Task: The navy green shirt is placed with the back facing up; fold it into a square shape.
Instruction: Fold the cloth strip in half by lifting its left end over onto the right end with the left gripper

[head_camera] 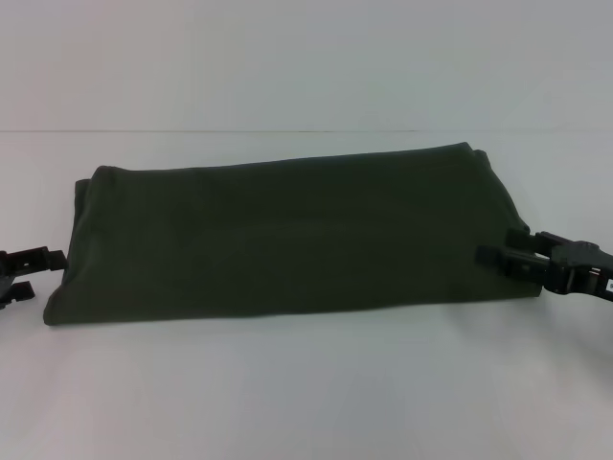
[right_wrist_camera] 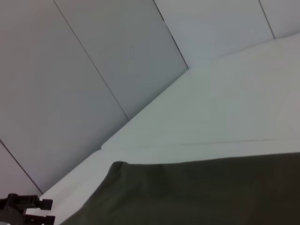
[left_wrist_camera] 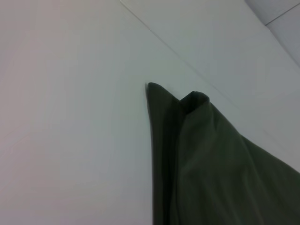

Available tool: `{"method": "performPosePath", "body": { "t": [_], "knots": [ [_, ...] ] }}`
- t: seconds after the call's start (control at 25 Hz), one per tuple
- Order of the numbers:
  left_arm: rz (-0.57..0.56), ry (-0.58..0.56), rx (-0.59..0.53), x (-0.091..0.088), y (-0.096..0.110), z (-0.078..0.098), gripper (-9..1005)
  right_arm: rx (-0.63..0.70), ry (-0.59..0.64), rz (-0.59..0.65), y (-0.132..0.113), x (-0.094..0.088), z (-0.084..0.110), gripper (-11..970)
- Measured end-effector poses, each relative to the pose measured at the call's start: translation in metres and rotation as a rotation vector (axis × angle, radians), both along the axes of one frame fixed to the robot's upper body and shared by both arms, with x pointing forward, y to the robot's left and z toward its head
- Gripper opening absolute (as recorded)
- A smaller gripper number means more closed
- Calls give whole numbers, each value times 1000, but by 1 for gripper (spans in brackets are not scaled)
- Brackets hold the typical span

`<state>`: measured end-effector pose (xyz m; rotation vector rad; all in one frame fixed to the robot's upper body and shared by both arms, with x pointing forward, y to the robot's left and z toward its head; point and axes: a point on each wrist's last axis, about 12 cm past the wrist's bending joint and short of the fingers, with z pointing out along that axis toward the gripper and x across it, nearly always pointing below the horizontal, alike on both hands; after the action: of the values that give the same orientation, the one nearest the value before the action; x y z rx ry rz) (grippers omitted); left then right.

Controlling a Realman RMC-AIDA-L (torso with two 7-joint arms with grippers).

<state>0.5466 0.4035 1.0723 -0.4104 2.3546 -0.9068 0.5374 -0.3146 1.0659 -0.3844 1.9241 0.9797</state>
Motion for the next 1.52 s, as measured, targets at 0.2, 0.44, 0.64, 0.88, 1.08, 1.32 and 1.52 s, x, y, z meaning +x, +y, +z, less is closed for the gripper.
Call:
{"method": "performPosePath", "body": {
  "t": [0.2, 0.44, 0.64, 0.88, 1.08, 1.32, 1.52],
  "knots": [
    [-25, 43, 34, 7, -3, 1, 839, -16, 3, 7, 3, 1, -3, 935],
    [-54, 72, 38, 10, -10, 1, 839, -18, 0, 9, 4, 3, -2, 935],
    [-74, 88, 32, 11, -14, 0, 837, -19, -2, 11, 5, 4, -1, 934],
    [-106, 97, 11, 12, -23, 0, 835, -22, 0, 16, 6, 5, -1, 933],
    [-114, 100, 2, 13, -26, 0, 833, -22, 1, 21, 7, 5, -1, 932],
    [-120, 103, 14, 13, -27, -1, 750, -19, 5, 21, 8, 4, -2, 931],
    [-133, 107, 33, 12, -27, -2, 598, -19, 12, 24, 8, 4, -3, 930]
  ]
}}
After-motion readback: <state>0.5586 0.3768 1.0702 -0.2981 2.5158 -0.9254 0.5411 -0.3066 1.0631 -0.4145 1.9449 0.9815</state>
